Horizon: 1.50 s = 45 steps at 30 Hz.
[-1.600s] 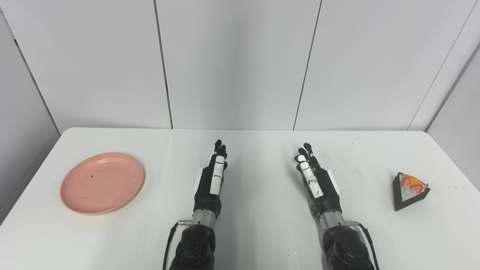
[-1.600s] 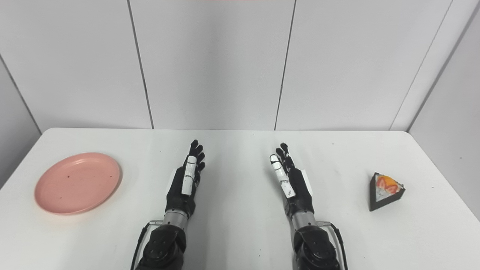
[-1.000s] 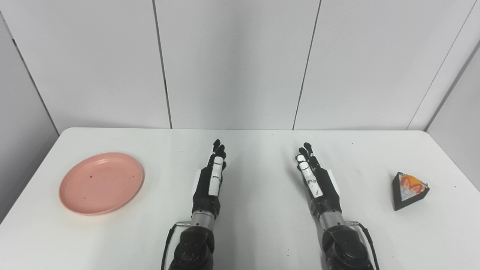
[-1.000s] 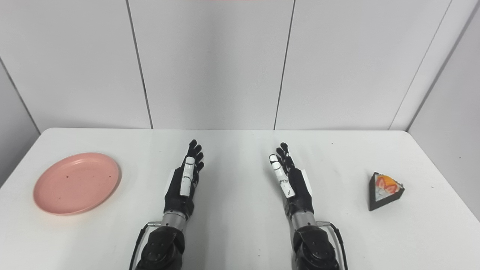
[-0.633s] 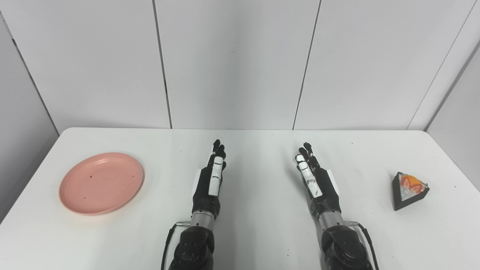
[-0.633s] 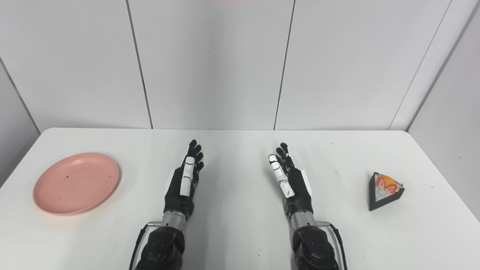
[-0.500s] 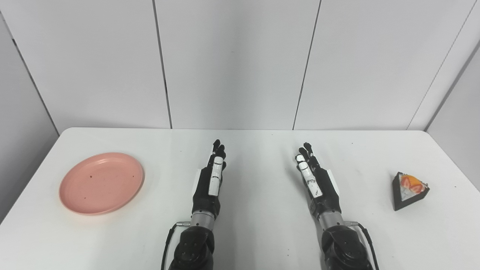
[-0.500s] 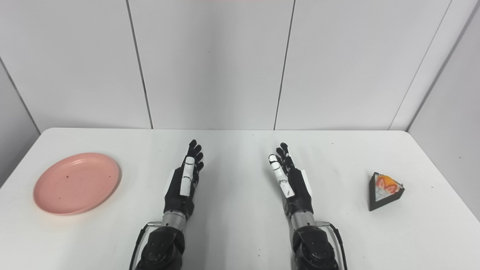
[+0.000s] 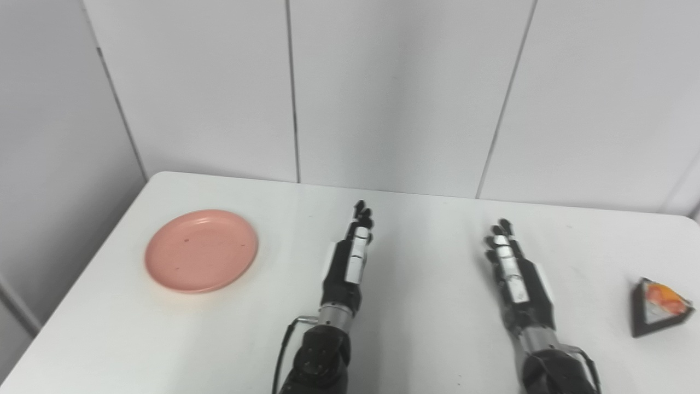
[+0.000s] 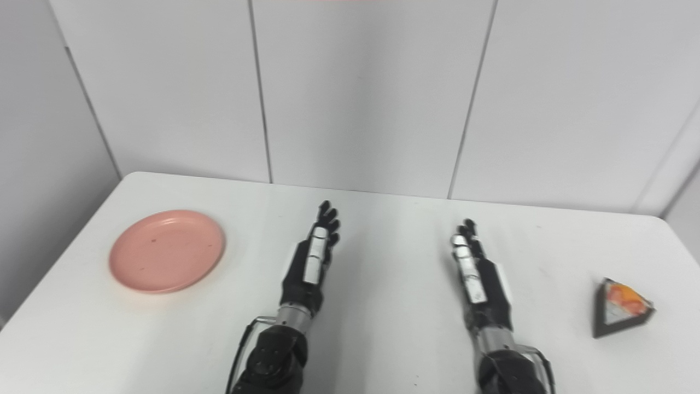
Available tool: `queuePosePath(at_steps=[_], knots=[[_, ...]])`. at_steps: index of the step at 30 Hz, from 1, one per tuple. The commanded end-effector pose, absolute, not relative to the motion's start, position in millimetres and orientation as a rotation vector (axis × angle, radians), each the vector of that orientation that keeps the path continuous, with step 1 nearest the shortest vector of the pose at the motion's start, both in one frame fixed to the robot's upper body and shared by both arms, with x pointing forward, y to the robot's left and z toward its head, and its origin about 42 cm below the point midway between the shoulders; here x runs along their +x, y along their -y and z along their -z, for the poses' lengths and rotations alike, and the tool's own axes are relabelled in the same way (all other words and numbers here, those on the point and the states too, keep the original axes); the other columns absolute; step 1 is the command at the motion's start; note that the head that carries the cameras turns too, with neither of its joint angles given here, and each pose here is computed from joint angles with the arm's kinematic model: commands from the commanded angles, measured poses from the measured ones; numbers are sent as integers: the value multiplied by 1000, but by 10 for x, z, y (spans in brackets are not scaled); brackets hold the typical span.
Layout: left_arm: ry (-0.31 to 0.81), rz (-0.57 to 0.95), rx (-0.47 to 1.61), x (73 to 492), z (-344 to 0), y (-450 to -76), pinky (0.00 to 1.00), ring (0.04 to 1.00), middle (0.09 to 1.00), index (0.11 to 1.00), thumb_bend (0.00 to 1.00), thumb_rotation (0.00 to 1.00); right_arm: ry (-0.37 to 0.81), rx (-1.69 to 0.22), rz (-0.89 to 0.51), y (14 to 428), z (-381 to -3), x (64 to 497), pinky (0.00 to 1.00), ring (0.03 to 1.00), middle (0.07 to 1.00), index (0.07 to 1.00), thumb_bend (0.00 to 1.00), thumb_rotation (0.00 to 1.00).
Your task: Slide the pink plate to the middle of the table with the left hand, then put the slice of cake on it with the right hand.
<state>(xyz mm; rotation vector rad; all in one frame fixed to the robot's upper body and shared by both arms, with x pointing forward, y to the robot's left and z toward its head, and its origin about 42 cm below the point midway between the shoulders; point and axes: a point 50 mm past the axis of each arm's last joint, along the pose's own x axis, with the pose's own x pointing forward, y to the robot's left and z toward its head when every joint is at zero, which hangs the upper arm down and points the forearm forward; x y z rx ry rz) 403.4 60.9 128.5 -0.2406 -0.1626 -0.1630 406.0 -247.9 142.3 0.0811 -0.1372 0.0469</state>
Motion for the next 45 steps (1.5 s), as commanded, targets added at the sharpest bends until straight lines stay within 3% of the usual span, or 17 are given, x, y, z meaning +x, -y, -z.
queuePosePath(at_steps=[1,15,23,28,36,45], knots=[[152,141,-251,3928,-1145,-743,1000,990,987,976,614,1000,180,80,-43,2542,-1457,4047,1000,966,982,1000,609,833],[301,-11,-249,3956,-1698,-1450,962,945,935,927,735,957,185,97,-42,2570,-1496,4060,1000,986,993,1000,562,814],[348,-115,-186,3977,-1979,-1905,911,900,893,887,750,986,194,112,-41,2567,-1515,4040,1000,985,993,1000,493,829],[379,-205,-174,3988,-2135,-2171,868,852,848,841,753,981,188,112,-34,2563,-1528,4021,1000,976,987,1000,505,808],[418,-367,-95,4013,-2261,-2621,773,798,794,791,748,987,192,117,-41,2557,-1545,4009,1000,988,990,1000,505,800],[421,-502,-60,4043,-2209,-3088,775,786,778,771,723,988,190,106,-41,2559,-1550,4000,1000,988,992,1000,471,827]])
